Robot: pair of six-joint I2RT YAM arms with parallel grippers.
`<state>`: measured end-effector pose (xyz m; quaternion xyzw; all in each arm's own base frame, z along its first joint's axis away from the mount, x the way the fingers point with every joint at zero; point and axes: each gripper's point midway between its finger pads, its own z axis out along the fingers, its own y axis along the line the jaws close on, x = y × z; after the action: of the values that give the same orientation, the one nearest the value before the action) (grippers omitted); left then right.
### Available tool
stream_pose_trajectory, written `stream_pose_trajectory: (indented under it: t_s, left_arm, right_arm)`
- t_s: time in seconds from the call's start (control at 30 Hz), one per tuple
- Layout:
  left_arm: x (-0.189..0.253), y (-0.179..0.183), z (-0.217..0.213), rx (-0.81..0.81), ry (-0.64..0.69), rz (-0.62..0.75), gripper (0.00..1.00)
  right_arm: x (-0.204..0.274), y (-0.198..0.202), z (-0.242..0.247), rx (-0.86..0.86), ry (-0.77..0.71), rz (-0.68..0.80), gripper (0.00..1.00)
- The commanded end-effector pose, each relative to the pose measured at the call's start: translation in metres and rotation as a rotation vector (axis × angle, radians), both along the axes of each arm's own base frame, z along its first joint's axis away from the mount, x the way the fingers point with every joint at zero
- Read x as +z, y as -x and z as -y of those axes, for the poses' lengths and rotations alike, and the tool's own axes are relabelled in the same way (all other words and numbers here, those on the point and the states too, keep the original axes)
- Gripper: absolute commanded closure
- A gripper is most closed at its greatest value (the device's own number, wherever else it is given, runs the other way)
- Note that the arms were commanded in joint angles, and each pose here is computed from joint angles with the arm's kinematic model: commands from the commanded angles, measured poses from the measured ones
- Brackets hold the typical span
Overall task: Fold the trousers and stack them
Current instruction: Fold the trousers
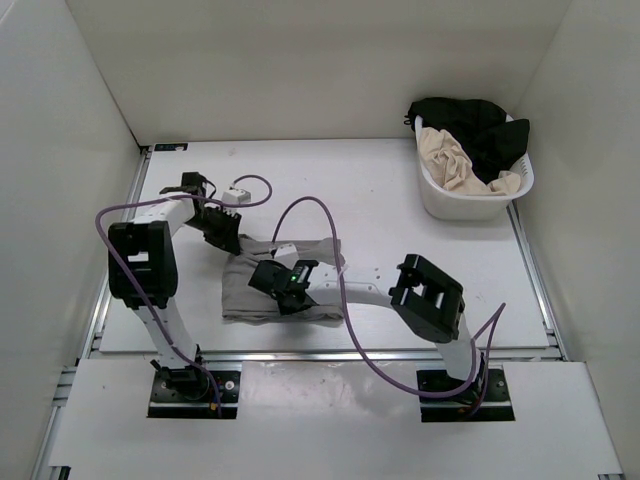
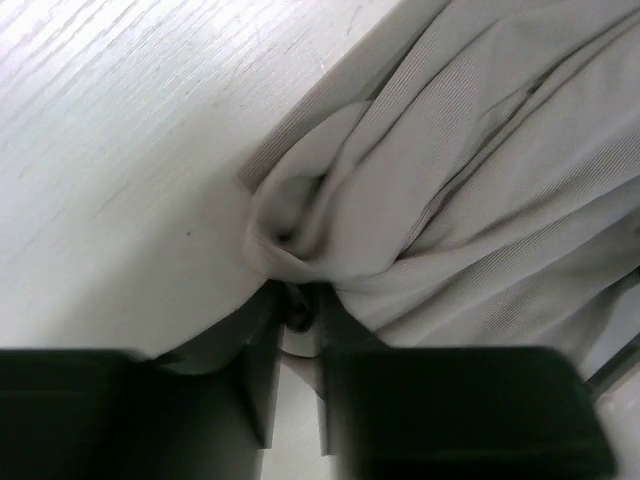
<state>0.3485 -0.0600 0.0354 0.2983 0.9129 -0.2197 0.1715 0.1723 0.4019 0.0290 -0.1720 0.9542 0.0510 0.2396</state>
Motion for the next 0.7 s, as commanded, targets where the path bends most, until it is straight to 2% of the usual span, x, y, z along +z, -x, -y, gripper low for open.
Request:
stream_pose_trajectory:
  t_s: [0.0,0.03,0.1,0.3,0.4,0.43,0.5,0.57,0.63,0.67]
  left_arm:
    - [0.003,-0.005,0.01,0.018,0.044,0.007,0.74]
    - [0.001,-0.007,0.01,0.03,0.047,-0.005,0.86]
    - [0.007,-0.017,0.01,0.07,0.046,0.006,0.86]
    - [0.011,-0.043,-0.001,0.189,-0.009,0.037,0.86]
    - [0.015,-0.046,0.002,0.174,0.011,0.051,0.84]
    - [0.019,-0.047,0.003,0.163,0.019,0.063,0.77]
    - [0.028,-0.039,0.006,0.148,0.035,0.063,0.6]
    - [0.05,-0.035,0.005,0.133,0.053,0.1,0.39]
    - [0.068,-0.031,-0.001,0.15,0.061,0.127,0.25]
    - [0.086,-0.023,-0.001,0.15,0.062,0.151,0.11]
  right_arm:
    - [-0.003,0.0,0.0,-0.066,-0.037,-0.031,0.79]
    - [-0.013,0.007,0.006,-0.069,-0.027,-0.065,0.86]
    - [-0.008,0.018,0.005,-0.064,-0.063,-0.061,0.99]
    - [-0.013,0.053,0.018,0.043,0.005,-0.06,1.0]
    - [-0.009,0.051,0.015,0.086,0.019,-0.049,0.68]
    - [0.001,0.049,0.008,0.087,-0.009,-0.041,0.54]
    - [0.02,0.042,0.009,0.1,-0.004,0.003,0.45]
    - [0.055,0.028,0.004,0.093,-0.038,0.06,0.27]
    - [0.09,0.013,0.003,0.093,-0.087,0.103,0.18]
    - [0.108,0.005,0.001,0.088,-0.116,0.128,0.17]
